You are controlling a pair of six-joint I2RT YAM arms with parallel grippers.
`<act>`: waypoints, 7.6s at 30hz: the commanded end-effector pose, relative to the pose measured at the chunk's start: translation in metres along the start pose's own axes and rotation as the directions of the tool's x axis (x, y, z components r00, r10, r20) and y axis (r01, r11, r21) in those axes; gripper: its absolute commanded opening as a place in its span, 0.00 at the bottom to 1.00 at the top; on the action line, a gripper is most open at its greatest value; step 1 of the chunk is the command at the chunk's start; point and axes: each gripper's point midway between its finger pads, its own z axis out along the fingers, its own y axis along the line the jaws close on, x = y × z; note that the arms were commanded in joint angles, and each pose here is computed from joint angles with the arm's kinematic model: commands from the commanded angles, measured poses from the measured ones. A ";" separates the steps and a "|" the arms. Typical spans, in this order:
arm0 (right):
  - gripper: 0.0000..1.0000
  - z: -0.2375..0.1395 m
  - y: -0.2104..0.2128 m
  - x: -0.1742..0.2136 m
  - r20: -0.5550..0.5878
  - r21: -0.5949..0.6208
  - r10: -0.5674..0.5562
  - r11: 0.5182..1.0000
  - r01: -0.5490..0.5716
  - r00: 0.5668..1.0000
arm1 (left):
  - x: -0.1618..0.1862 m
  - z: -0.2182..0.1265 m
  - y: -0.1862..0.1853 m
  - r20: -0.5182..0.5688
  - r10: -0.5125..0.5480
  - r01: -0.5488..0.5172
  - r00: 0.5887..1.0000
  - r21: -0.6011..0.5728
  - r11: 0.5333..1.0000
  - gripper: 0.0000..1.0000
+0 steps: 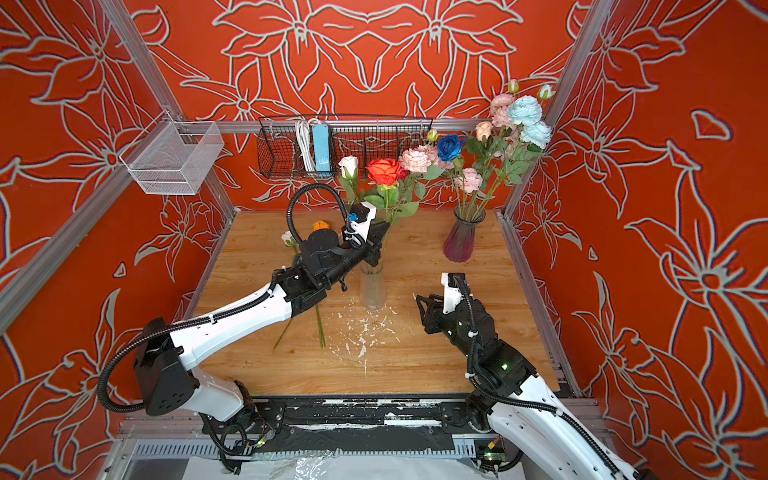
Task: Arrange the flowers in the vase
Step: 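Lower the red rose stem into the glass vase and open the left gripper, then move the left gripper back to the loose roses and close on a white rose stem, then lift the white rose with the left gripper while the right gripper approaches, then close the right gripper on the white rose stem while the left holds it, then raise the white rose with the right gripper while the left opens and withdraws, then lower the white rose stem into the glass vase with the right gripper, then open the right gripper and withdraw it while the left lowers onto loose roses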
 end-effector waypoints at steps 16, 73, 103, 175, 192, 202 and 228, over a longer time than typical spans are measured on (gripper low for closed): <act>0.45 0.002 0.001 -0.002 -0.013 0.006 0.000 1.000 0.000 1.000 | -0.008 -0.062 0.026 -0.036 -0.088 0.084 0.995 -0.103 0.991 0.62; 0.43 0.012 -0.008 0.034 -0.110 0.010 0.045 0.999 -0.044 0.993 | 0.318 -0.126 0.272 -0.359 -0.887 0.090 0.291 -0.913 0.399 0.00; 0.56 -0.005 0.065 -0.004 -0.071 -0.327 -0.006 0.945 -0.018 0.997 | -0.001 -0.180 0.067 -0.012 -0.447 0.447 0.894 -0.020 0.894 0.00; 0.00 0.050 0.181 -0.194 0.257 -0.190 -0.383 0.880 0.435 0.887 | 0.010 -0.257 0.073 0.218 -0.377 0.418 0.900 -0.192 0.888 0.81; 0.00 0.112 0.157 -0.162 0.157 -0.101 -0.355 0.923 0.372 0.922 | 0.025 -0.267 0.081 0.195 -0.370 0.410 0.908 -0.244 0.879 0.82; 0.32 0.095 0.137 -0.157 0.165 -0.036 -0.339 0.936 0.350 0.926 | 0.045 -0.247 0.084 0.124 -0.345 0.367 0.930 -0.316 0.875 0.84; 0.41 -0.005 0.011 0.011 -0.043 0.006 -0.029 1.000 0.029 0.999 | 0.274 -0.128 0.195 -0.548 -0.686 0.065 0.478 -0.757 0.650 0.74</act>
